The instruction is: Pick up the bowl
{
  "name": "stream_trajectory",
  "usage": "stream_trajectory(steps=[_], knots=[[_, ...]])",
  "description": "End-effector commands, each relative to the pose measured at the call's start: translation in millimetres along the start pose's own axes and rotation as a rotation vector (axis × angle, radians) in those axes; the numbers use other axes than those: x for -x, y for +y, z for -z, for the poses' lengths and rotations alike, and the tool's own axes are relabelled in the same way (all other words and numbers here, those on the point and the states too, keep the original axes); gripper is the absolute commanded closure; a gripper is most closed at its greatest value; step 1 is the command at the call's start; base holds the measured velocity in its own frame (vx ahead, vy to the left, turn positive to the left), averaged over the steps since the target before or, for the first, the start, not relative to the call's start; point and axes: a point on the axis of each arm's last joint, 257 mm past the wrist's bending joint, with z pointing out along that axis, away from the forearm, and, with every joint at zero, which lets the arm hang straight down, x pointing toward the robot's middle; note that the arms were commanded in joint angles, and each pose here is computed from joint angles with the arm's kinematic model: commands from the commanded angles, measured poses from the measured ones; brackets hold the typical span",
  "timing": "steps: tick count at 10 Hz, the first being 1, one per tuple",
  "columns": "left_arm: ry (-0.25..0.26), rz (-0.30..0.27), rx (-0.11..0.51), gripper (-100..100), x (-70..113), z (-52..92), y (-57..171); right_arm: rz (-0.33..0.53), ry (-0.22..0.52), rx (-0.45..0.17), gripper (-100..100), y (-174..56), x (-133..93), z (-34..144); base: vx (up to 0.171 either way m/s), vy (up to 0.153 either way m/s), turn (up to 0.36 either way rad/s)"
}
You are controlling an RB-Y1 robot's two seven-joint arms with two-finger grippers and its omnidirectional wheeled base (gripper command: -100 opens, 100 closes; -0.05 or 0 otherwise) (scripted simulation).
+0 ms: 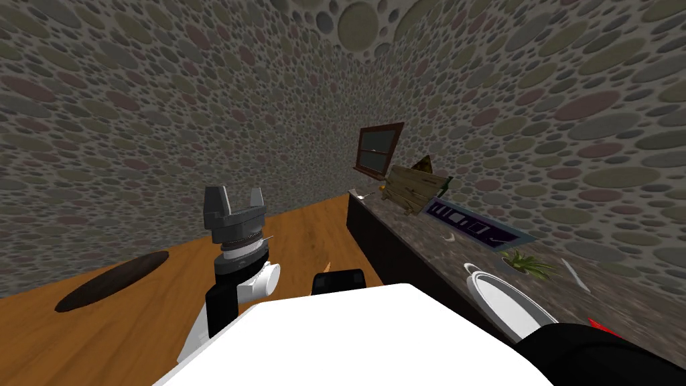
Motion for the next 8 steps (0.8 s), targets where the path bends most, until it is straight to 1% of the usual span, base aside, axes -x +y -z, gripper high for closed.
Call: stream_trajectory(steps=[1, 2, 3, 4, 5, 6, 7, 8], knots=[[0.000, 0.000, 0.000, 0, 0.0, 0.0, 0, 0.051, -0.043, -0.014, 100, -9, 22, 2.7, 0.203, -0.022, -0.305], [0.000, 0.000, 0.000, 0, 0.1, 0.1, 0, 0.085, -0.046, -0.015, 100, -9, 24, 2.7, 0.237, -0.003, -0.407], [0.000, 0.000, 0.000, 0, 0.1, 0.1, 0, 0.104, -0.046, -0.016, 100, -9, 24, 2.7, 0.108, 0.001, -0.250], [0.000, 0.000, 0.000, 0, 0.0, 0.0, 0, 0.142, -0.089, -0.032, 100, -18, 47, 5.9, 0.218, -0.019, -0.401], [0.000, 0.000, 0.000, 0, 0.1, 0.1, 0, 0.165, -0.089, -0.033, 100, -18, 47, 5.9, 0.240, -0.004, -0.449], [0.000, 0.000, 0.000, 0, 0.1, 0.1, 0, 0.195, -0.089, -0.034, 100, -18, 47, 5.9, 0.117, 0.007, -0.240], [0.000, 0.000, 0.000, 0, 0.0, 0.0, 0, 0.226, -0.130, -0.052, 100, -26, 69, 10.1, 0.240, 0.027, -0.400], [0.000, 0.000, 0.000, 0, 0.1, 0.1, 0, 0.242, -0.130, -0.054, 100, -26, 69, 10.2, 0.249, 0.020, -0.502]])
